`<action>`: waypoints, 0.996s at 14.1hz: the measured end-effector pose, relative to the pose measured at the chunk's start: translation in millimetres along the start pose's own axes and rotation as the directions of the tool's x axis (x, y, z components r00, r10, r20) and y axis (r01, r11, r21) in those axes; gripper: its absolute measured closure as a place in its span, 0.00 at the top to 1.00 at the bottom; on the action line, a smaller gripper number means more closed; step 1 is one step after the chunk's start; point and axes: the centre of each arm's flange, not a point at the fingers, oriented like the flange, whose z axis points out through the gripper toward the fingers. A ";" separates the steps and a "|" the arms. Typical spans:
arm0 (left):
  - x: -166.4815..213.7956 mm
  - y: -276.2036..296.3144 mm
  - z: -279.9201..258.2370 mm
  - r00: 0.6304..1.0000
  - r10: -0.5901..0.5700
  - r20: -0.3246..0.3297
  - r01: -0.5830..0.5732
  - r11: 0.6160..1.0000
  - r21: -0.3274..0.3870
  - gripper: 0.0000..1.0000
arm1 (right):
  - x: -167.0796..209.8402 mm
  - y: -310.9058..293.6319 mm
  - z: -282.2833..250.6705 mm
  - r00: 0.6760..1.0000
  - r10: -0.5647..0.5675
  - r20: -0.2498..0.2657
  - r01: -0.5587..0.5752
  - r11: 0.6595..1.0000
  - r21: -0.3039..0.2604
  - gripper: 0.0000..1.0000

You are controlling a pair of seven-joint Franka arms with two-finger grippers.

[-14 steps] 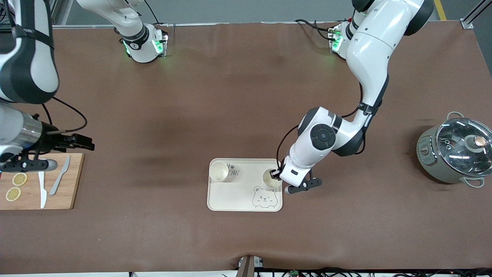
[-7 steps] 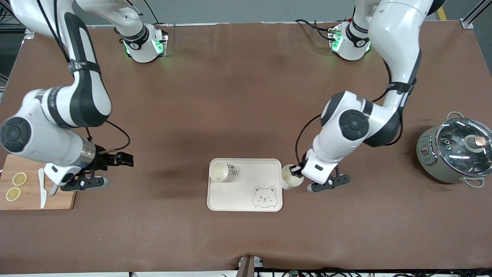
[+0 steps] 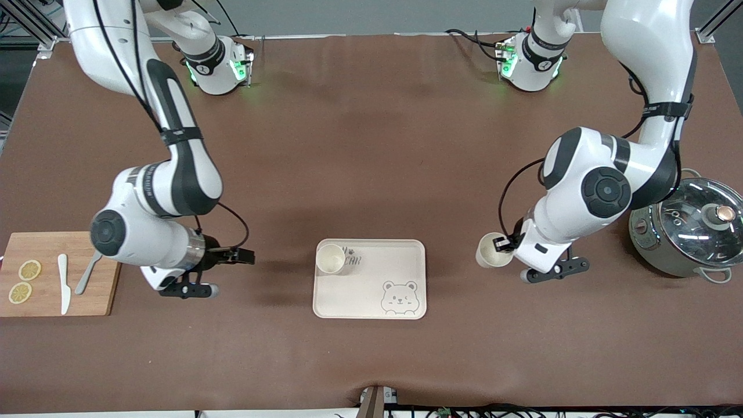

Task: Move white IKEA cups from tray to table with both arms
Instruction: 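Set the cup beside the pot while the right gripper reaches the cup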

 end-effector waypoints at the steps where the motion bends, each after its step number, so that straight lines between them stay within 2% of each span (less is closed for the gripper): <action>1: -2.0 -14.5 8.3 1.000 -0.003 0.009 0.003 1.000 0.030 0.04 | -3.4 -14.5 10.7 1.000 0.022 0.007 -0.022 1.000 -0.007 1.00; 4: -7.2 -59.5 37.6 0.999 -0.027 0.025 0.025 0.998 0.061 0.04 | -15.5 -53.6 40.4 0.998 0.058 0.025 -0.057 0.998 -0.028 1.00; 8: -23.1 -113.3 85.9 1.000 -0.017 -0.001 0.017 0.999 0.035 0.04 | -19.7 -83.7 49.6 0.995 0.096 -0.014 -0.097 0.995 -0.021 1.00; 11: -40.7 -129.8 117.9 1.000 -0.023 0.005 0.023 0.999 0.029 0.04 | -24.0 -98.1 61.2 0.992 0.126 -0.013 -0.126 0.992 -0.027 1.00; 14: -44.6 -138.9 126.9 1.000 -0.019 0.007 0.019 0.999 0.026 0.04 | -26.4 -113.8 69.7 0.986 0.166 -0.020 -0.166 0.986 -0.026 1.00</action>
